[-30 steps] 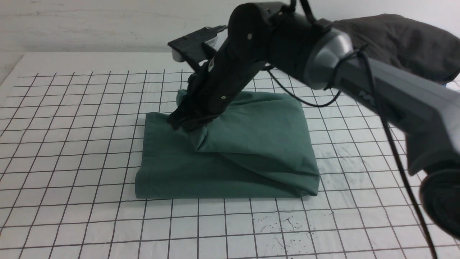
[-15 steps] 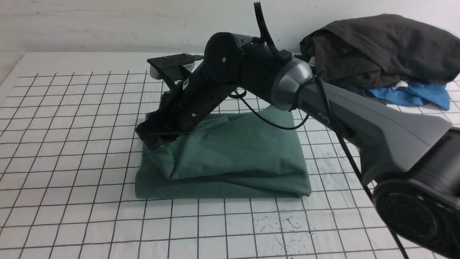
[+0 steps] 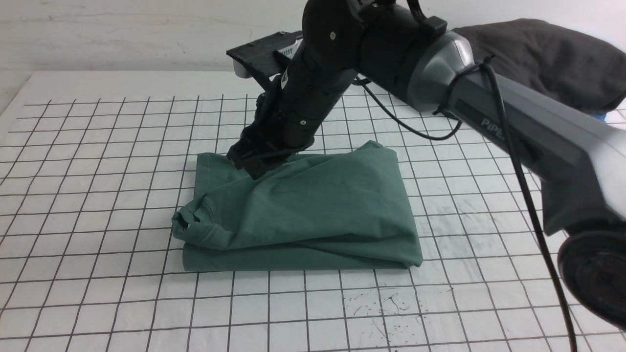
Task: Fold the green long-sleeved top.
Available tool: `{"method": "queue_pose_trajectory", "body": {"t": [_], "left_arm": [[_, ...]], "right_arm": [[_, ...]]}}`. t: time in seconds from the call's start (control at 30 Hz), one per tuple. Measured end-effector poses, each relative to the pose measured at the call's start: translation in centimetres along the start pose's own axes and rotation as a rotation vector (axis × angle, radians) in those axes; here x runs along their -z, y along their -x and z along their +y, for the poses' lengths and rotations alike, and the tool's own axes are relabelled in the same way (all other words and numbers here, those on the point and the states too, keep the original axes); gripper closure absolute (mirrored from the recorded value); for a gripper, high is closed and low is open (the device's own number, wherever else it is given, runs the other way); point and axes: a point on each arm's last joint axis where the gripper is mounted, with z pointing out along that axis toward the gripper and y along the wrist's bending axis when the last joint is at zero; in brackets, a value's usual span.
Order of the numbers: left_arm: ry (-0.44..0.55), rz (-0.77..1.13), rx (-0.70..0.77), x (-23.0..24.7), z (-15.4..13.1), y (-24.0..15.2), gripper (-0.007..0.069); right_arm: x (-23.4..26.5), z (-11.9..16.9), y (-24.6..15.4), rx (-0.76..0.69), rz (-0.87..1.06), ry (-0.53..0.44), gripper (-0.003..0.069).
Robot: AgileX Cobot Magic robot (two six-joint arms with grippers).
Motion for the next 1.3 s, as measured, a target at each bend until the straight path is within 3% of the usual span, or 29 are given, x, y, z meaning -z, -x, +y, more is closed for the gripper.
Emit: {"method": "queue_pose_trajectory", "body": {"t": [0.13,0.23,0.33,0.4,0.5,0.57,0.87,1.1,1.3], "left_arm": [[0.034,-0.048,0.051,0.9,-0.4,-3.1,0.0632],[0.063,-0.114,0.113,1.1,-0.7,-5.7,0.0632],[0.072,-0.178,0.156,1.1,-1.1,-7.9,0.0632],[0.075,-0.262,0.204,1.0,-1.6,-10.1,0.0632],[0.078,-0.324,0.222,0.9,-1.9,-11.5,0.0632],[0.081,-0.383,0.227,0.4,-2.2,-13.0,0.0632],[0.078,-0.357,0.229,-1.9,-2.5,-14.6,0.0632],[0.073,-0.311,0.228,-3.4,-2.6,-15.2,0.0632],[0.073,-0.311,0.228,-3.5,-2.6,-15.2,0.0632]], "right_arm": [[2.3,0.6,-0.2,-0.018,-0.019,0.013,0.0631],[6.3,1.4,-0.6,0.007,-0.059,0.014,0.0665],[9.7,2.1,-1.6,0.033,-0.084,0.005,0.0671],[13.9,3.0,-4.0,0.065,-0.098,-0.019,0.0672],[16.4,3.5,-6.4,0.078,-0.093,-0.043,0.0671],[18.7,4.2,-10.2,0.079,-0.090,-0.055,0.0673],[26.0,6.3,-21.1,0.087,-0.554,-0.145,0.0673],[28.9,7.3,-28.3,0.089,-0.882,-0.189,0.0673],[30.0,7.9,-33.0,0.104,-1.048,-0.209,0.0673]]}}
